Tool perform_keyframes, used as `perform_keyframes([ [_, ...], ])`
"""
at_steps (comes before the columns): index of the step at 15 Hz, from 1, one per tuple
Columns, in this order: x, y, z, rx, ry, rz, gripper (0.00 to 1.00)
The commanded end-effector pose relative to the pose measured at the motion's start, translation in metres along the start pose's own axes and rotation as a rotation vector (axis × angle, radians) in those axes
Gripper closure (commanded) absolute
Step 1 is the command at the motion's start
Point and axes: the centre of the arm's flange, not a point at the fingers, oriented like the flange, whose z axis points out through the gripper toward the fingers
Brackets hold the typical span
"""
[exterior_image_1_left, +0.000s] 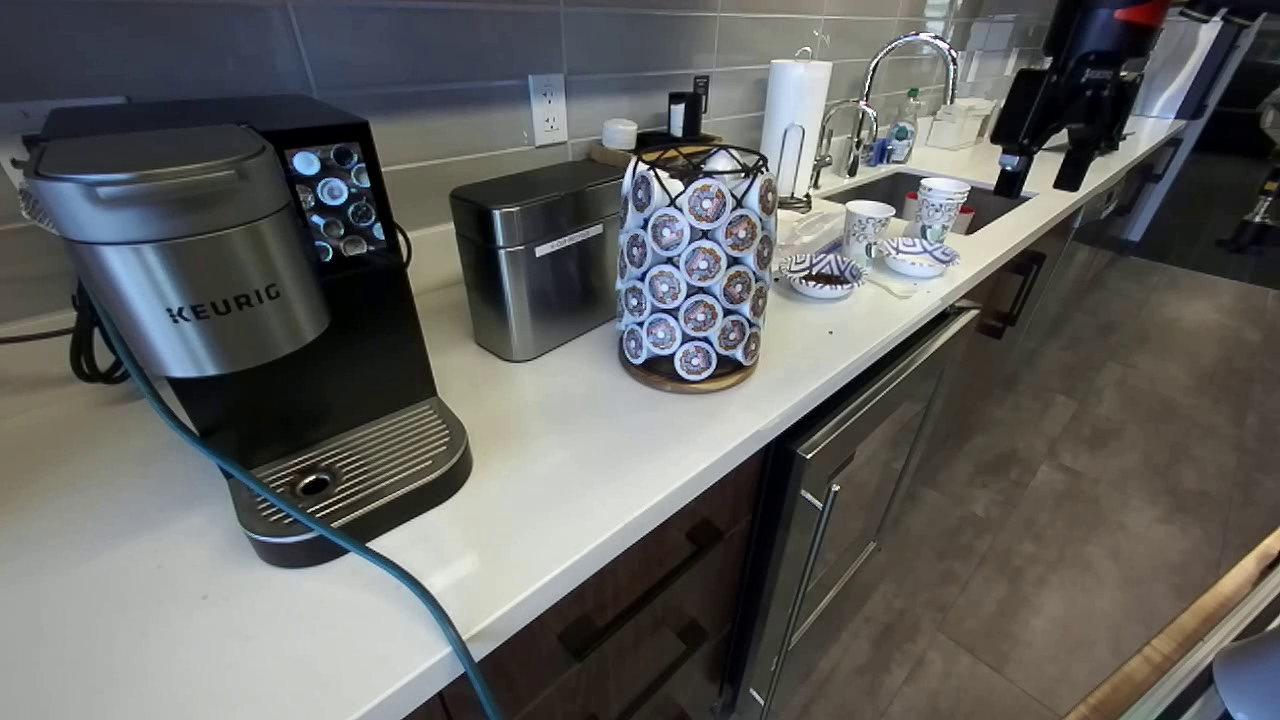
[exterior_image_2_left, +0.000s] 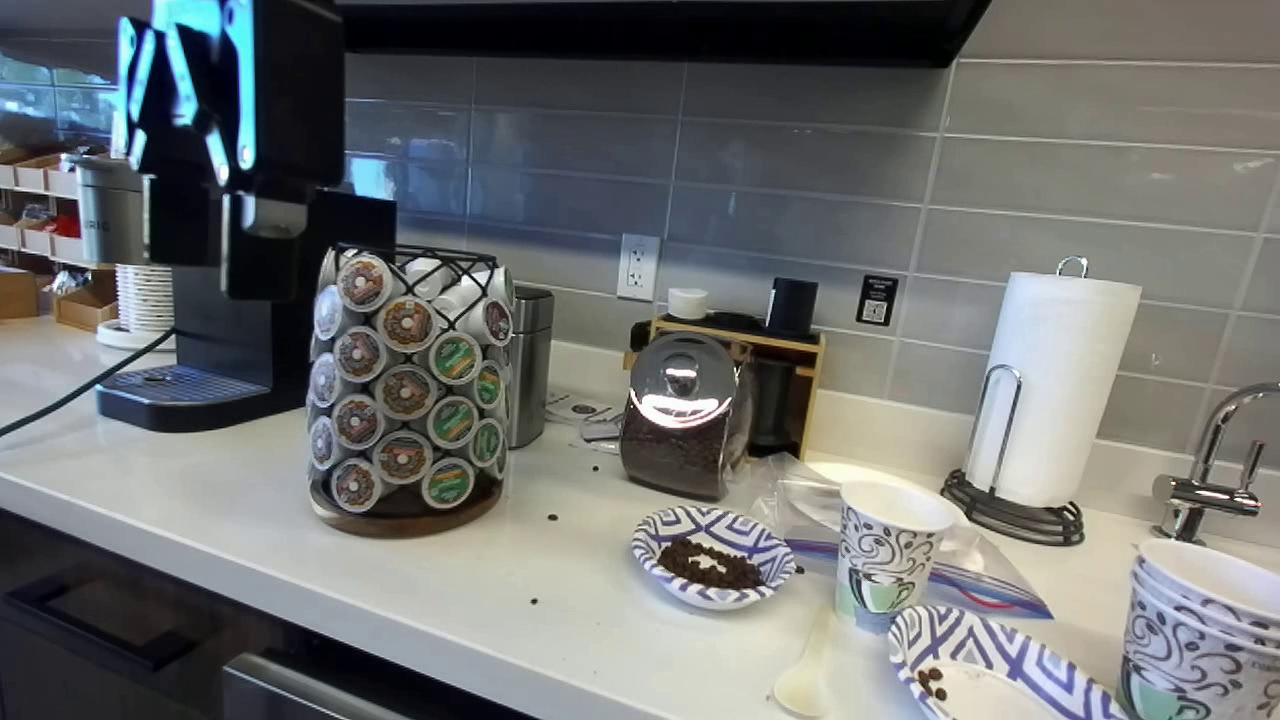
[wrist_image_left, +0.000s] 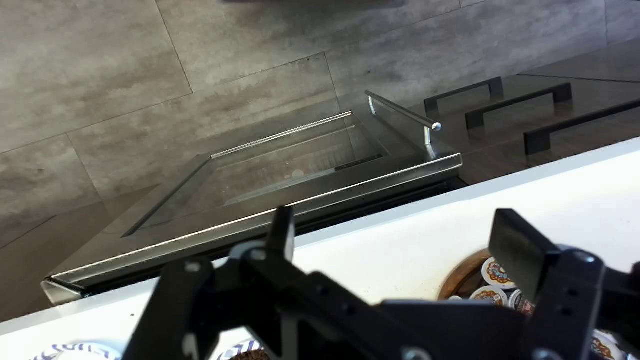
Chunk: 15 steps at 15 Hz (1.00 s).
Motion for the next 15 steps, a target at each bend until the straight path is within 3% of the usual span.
perform_keyframes([
  [1,0.015,0.025,-0.003,0.042,0.013,0.151,0.00],
  [7,0.053,0.102,-0.026,0.218,0.051,0.415,0.00],
  [13,0.106,0.103,-0.021,0.418,-0.038,0.647,0.00],
  [14,0.081,0.106,-0.021,0.363,0.011,0.576,0.00],
  [15,0.089,0.105,-0.018,0.379,-0.001,0.600,0.00],
])
